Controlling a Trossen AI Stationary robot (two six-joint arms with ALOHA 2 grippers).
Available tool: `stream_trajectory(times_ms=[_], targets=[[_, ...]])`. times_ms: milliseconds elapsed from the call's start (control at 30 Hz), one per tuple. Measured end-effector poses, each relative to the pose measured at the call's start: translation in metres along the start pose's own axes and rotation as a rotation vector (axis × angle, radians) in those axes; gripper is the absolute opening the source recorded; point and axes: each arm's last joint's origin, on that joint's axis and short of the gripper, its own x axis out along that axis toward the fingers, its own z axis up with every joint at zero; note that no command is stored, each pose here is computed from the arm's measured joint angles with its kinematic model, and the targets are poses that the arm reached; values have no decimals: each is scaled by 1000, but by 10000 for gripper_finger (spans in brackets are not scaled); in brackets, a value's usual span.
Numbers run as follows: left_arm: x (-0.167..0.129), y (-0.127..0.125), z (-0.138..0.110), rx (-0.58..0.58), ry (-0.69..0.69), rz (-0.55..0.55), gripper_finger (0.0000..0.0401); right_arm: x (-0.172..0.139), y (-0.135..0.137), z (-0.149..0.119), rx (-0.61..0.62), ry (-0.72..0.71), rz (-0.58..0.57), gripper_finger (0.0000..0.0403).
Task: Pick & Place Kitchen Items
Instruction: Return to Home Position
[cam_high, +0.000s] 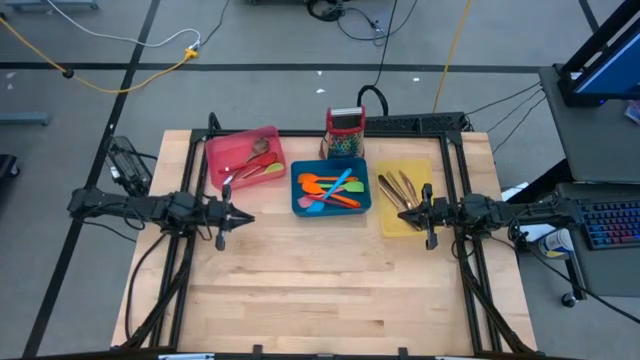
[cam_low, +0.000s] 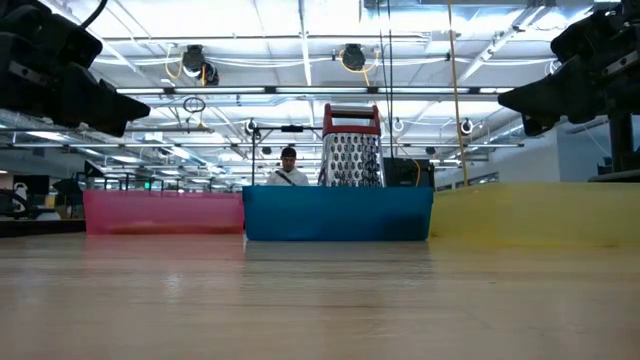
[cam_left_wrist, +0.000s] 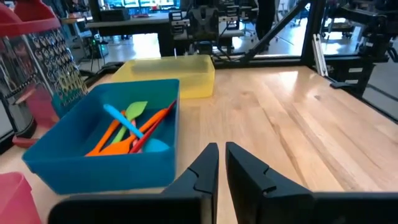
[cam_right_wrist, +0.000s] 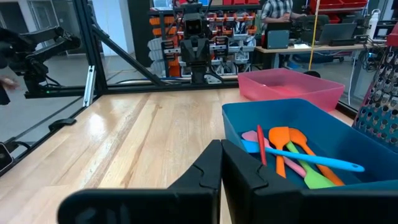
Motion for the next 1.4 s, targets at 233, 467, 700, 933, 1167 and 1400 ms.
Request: stream_trajectory(times_ms=[233, 467, 700, 933, 1167, 1400], targets=[[0, 0, 4, -7, -49, 3, 37, 0, 0, 0, 0, 0, 0, 0], [0, 0, 5, -7, -53, 3, 37, 0, 0, 0, 0, 0, 0, 0], [0, 0, 6, -8, -58, 3, 37, 0, 0, 0, 0, 0, 0, 0], [0, 0, 6, -7, -59, 2, 37, 0, 0, 0, 0, 0, 0, 0], [0, 0, 6, -7, -60, 2, 37, 0, 0, 0, 0, 0, 0, 0], [0, 0, 6, -7, -60, 2, 37, 0, 0, 0, 0, 0, 0, 0]])
